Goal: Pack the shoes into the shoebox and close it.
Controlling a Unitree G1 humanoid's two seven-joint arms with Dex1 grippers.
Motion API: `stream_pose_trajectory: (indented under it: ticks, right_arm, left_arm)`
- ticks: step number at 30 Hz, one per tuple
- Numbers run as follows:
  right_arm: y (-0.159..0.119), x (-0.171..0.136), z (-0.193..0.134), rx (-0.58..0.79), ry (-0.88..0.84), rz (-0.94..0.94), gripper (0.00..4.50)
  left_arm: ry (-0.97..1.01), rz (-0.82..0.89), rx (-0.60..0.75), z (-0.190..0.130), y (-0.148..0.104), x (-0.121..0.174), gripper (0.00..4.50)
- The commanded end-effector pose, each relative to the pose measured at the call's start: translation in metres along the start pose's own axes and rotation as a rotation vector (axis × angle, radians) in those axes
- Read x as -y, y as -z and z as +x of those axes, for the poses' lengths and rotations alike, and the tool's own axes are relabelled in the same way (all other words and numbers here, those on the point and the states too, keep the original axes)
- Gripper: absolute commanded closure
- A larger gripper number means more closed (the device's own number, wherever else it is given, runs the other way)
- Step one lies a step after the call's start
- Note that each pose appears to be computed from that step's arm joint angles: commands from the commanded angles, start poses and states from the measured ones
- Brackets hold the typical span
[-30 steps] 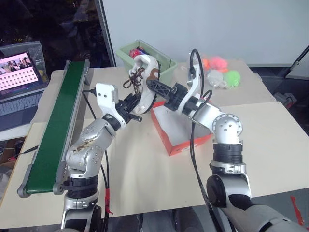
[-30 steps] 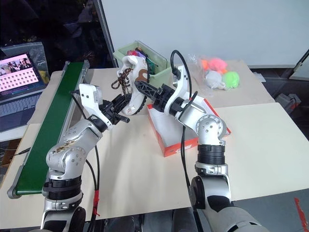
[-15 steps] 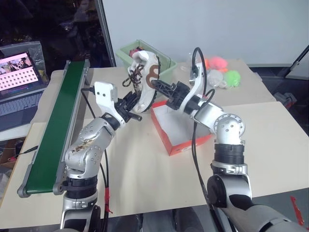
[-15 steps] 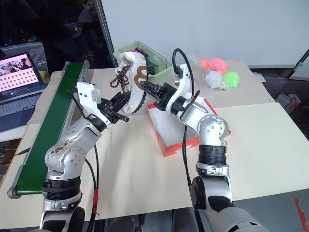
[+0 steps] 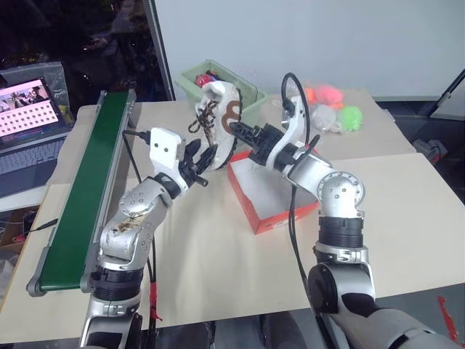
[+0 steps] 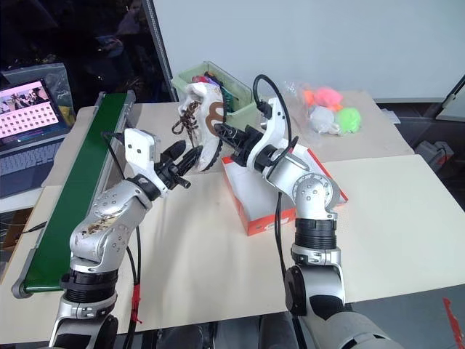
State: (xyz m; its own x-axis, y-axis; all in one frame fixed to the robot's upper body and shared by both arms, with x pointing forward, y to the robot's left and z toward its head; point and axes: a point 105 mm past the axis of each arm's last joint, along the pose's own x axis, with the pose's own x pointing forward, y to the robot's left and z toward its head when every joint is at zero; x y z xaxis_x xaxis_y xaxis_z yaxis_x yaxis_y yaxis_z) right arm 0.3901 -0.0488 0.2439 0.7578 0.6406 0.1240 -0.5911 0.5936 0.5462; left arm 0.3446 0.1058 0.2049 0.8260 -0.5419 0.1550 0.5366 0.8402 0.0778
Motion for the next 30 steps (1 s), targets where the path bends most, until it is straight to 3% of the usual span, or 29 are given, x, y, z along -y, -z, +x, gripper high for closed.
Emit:
stream_pose_trajectory:
  ticks: [1, 5, 8, 13, 16, 19, 24, 30]
  right_arm:
    - [-0.036, 0.003, -0.005, 0.125, 0.047, -0.064, 4.39]
    - [-0.045, 0.017, -0.012, 0.086, 0.136, -0.183, 4.39]
    - [-0.054, 0.015, -0.021, 0.007, 0.119, -0.291, 4.39]
    - [-0.049, 0.014, -0.037, -0.281, 0.059, -0.4, 4.39]
    - [-0.037, 0.028, -0.05, -0.503, 0.073, -0.407, 4.39]
    - [-0.025, 0.045, -0.057, -0.63, 0.106, -0.394, 4.39]
    - [-0.015, 0.09, -0.068, -0.731, 0.218, -0.42, 4.39]
    - [-0.014, 0.123, -0.071, -0.769, 0.288, -0.461, 4.39]
  left_arm:
    - [0.051, 0.012, 0.062, -0.002, -0.014, 0.011, 2.65]
    - [0.13, -0.09, 0.101, -0.014, -0.021, 0.02, 2.65]
    - [0.243, -0.032, 0.048, -0.032, -0.014, 0.026, 2.65]
    - [0.376, 0.043, -0.052, -0.048, 0.002, 0.028, 2.65]
    - [0.472, 0.036, -0.088, -0.052, 0.008, 0.036, 2.65]
    - [0.533, 0.039, -0.111, -0.055, 0.013, 0.044, 2.65]
    - [0.571, 0.034, -0.114, -0.055, 0.015, 0.053, 2.65]
    - [0.556, 0.033, -0.113, -0.055, 0.015, 0.054, 2.65]
